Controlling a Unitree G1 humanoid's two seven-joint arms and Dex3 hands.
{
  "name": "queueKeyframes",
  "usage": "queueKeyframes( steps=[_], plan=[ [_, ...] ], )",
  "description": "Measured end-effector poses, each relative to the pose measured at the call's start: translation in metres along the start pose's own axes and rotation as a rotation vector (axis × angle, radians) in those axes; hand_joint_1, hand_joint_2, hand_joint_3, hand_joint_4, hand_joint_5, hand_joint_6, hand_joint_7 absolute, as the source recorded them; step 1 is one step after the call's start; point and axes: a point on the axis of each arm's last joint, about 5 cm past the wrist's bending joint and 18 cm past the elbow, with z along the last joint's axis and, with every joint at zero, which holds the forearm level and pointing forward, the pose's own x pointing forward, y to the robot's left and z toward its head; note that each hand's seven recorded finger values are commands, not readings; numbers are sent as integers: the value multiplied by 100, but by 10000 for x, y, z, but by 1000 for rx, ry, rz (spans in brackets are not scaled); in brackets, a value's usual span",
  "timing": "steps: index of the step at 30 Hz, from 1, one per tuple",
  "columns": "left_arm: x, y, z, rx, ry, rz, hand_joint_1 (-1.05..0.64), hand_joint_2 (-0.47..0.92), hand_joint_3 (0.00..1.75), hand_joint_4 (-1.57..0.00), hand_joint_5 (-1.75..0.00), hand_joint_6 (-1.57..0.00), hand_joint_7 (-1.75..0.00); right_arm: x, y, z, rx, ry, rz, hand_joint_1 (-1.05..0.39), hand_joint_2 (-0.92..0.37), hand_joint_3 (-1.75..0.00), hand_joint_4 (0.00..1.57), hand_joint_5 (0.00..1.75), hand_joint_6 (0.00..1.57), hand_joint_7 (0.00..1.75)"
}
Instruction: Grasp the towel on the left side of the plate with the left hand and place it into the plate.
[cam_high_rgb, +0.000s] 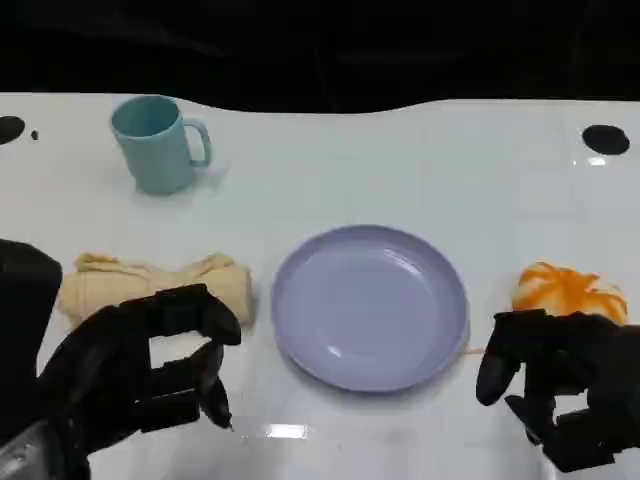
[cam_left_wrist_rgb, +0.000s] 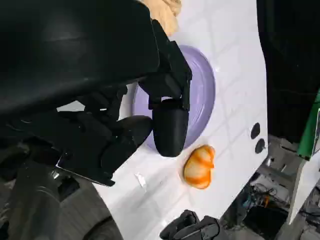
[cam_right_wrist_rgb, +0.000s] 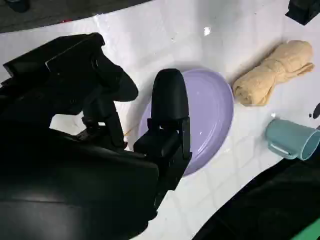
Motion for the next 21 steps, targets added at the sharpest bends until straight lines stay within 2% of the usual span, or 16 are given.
queueKeyframes(
  steps=[21],
  plan=[
    [-2, 2, 1, 3, 3, 17, -12, 70, 105, -77, -175, -65, -164, 0, 1, 4, -3, -1, -1, 2, -56, -110, 70, 174, 69, 148]
  ],
)
